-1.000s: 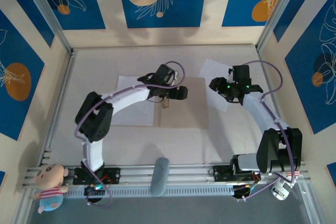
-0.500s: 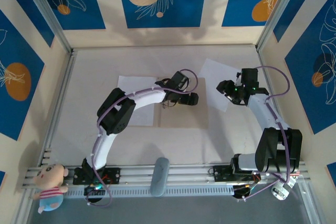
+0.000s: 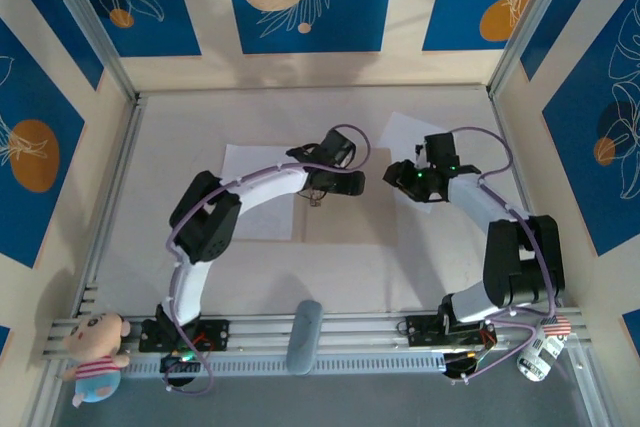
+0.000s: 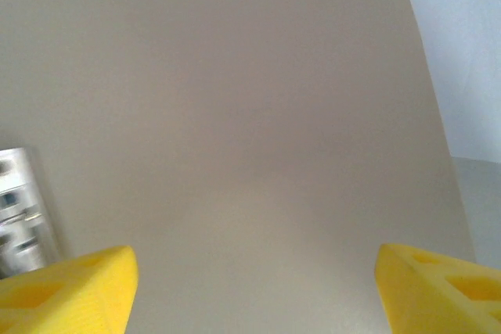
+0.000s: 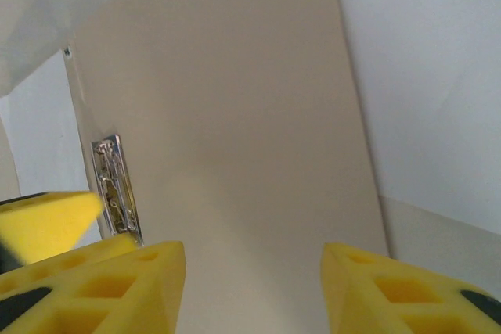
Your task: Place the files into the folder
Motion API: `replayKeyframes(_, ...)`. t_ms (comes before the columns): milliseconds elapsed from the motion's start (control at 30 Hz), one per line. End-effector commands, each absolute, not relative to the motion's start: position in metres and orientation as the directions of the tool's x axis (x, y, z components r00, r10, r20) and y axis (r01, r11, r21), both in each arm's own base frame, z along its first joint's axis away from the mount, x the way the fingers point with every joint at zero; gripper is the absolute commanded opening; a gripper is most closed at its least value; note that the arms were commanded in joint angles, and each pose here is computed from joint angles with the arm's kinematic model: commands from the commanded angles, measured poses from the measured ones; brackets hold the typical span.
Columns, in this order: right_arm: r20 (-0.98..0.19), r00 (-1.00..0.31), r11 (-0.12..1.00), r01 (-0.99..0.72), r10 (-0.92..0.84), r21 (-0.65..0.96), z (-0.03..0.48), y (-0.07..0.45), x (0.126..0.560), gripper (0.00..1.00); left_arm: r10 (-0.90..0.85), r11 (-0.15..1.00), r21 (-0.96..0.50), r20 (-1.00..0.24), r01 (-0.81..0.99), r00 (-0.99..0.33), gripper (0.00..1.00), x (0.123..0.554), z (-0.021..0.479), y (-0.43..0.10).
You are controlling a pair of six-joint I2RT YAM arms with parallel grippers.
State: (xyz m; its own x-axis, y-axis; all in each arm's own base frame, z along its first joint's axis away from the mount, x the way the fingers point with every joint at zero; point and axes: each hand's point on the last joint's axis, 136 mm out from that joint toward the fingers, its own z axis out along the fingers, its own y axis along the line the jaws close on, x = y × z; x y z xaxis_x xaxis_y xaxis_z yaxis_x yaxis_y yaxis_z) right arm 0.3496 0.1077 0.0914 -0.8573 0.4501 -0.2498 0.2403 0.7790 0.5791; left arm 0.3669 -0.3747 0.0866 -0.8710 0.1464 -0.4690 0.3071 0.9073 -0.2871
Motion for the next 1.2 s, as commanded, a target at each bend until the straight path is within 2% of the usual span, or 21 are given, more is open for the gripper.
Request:
replayKeyframes(0, -0.217, -0.871, 0.769, 0.241, 0.440, 0.593, 0.080, 0.121, 0.349, 0.49, 0.115, 0.967, -0.154, -0.454, 0.205, -0.884, 0.78, 0.357, 0.090, -0.330)
replayKeyframes(133, -0.205, -0.882, 0.778, 0.239, 0.424, 0.581, 0.071, 0.129, 0.349, 0.48, 0.077, 0.984, -0.112, -0.437, 0.140, -0.896, 0.77, 0.347, 0.080, -0.308)
replayKeyframes(400, -0.192, -0.900, 0.814, 0.241, 0.391, 0.529, 0.051, 0.137, 0.346, 0.45, 0.041, 0.991, -0.098, -0.402, 0.088, -0.915, 0.51, 0.337, 0.061, -0.296)
replayKeyframes(700, -0.197, -0.902, 0.849, 0.262, 0.385, 0.459, 0.035, 0.129, 0.341, 0.41, 0.026, 0.997, -0.056, -0.383, 0.052, -0.923, 0.33, 0.339, 0.050, -0.292)
replayKeyframes(933, -0.189, -0.906, 0.860, 0.268, 0.378, 0.434, 0.026, 0.126, 0.337, 0.37, 0.019, 1.000, -0.012, -0.380, 0.026, -0.925, 0.25, 0.339, 0.046, -0.288)
replayKeyframes(1167, -0.190, -0.911, 0.874, 0.265, 0.365, 0.407, 0.023, 0.124, 0.335, 0.36, 0.032, 0.999, -0.022, -0.368, 0.043, -0.929, 0.24, 0.339, 0.041, -0.295)
